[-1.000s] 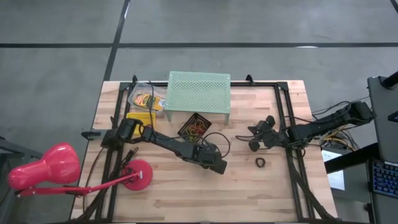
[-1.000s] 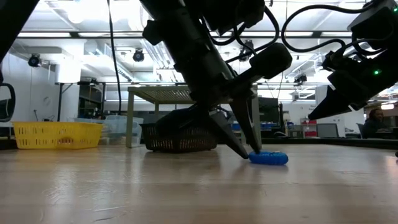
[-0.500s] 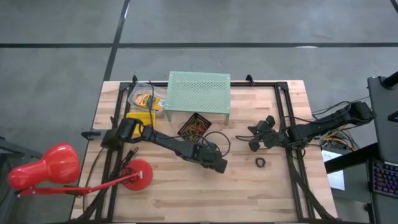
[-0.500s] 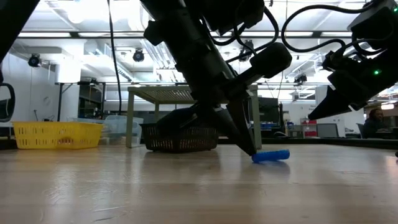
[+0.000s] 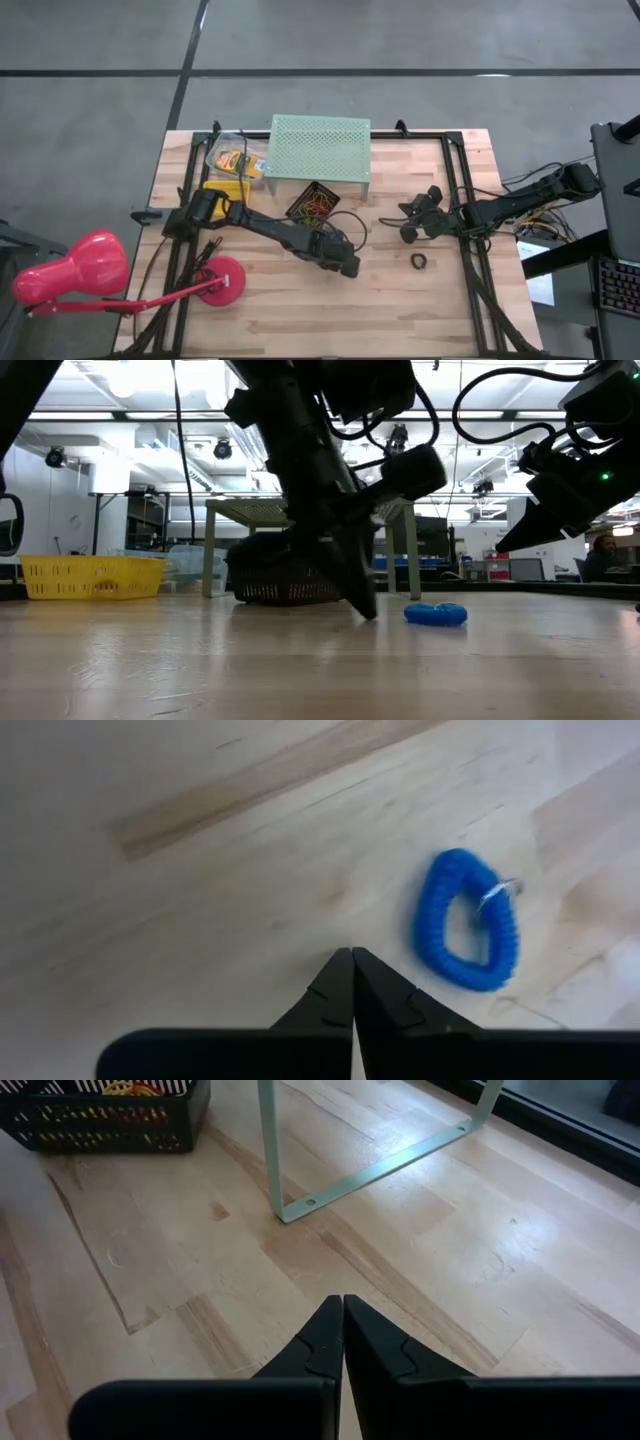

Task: Pick & Place Office Desk Supplies
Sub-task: Put the blue spring rubber band into the yellow bin

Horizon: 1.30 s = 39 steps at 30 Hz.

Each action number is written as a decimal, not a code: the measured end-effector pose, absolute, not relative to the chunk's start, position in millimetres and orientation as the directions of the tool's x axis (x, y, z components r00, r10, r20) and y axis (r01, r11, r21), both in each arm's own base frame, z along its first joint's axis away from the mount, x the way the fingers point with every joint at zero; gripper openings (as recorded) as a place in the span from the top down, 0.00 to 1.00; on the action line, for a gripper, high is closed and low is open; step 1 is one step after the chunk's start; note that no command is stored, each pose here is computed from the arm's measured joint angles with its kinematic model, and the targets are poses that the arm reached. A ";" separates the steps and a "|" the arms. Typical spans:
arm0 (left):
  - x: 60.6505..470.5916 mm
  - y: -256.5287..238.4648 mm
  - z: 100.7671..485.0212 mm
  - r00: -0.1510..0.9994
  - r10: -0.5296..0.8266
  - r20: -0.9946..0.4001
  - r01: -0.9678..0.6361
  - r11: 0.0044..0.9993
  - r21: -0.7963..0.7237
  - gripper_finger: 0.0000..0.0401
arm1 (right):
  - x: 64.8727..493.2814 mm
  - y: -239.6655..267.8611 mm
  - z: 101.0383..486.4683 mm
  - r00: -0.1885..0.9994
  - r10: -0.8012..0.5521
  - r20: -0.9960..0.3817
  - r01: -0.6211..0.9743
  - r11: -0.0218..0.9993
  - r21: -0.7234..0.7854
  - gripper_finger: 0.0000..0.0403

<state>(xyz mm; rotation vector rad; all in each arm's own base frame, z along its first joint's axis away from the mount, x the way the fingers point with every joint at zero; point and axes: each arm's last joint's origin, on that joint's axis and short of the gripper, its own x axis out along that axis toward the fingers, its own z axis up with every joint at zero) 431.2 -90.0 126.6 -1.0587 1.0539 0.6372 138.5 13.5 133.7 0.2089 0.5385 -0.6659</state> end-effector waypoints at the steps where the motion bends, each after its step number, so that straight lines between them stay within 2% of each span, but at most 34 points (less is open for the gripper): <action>1: 429.4 -89.7 127.7 0.381 -0.051 -0.923 -0.844 0.390 -0.369 1.00 | 138.5 13.5 133.7 0.656 -0.530 -0.537 0.636 0.772 0.015 0.98; 6: 425.9 -89.5 132.7 0.367 -0.040 -0.930 -0.849 0.393 -0.352 1.00 | 138.4 13.5 133.7 0.656 -0.530 -0.537 0.636 0.772 0.015 0.98; 10: 428.5 -88.6 142.9 0.426 -0.001 -0.905 -0.832 0.393 -0.393 0.97 | 138.4 13.6 133.7 0.656 -0.530 -0.537 0.636 0.772 0.015 0.98; 16: 441.2 -90.2 149.4 0.557 -0.003 -0.830 -0.751 0.425 -0.506 0.81 | 138.4 13.5 133.7 0.657 -0.530 -0.537 0.635 0.772 0.015 0.98; 20: 442.0 -90.2 147.8 0.562 -0.004 -0.827 -0.748 0.424 -0.511 0.69 | 138.4 13.6 133.7 0.657 -0.530 -0.537 0.635 0.772 0.015 0.98; 24: 442.6 -90.3 148.3 0.568 -0.006 -0.823 -0.744 0.423 -0.517 0.61 | 138.4 13.6 133.7 0.657 -0.530 -0.537 0.635 0.772 0.015 0.98; 32: 439.1 -89.9 136.9 0.550 -0.012 -0.835 -0.763 0.398 -0.509 0.60 | 138.4 13.5 133.7 0.656 -0.530 -0.537 0.635 0.772 0.015 0.98; 39: 448.0 -91.4 121.1 0.532 -0.093 -0.842 -0.758 0.390 -0.523 0.60 | 138.4 13.5 133.7 0.656 -0.530 -0.537 0.636 0.772 0.015 0.98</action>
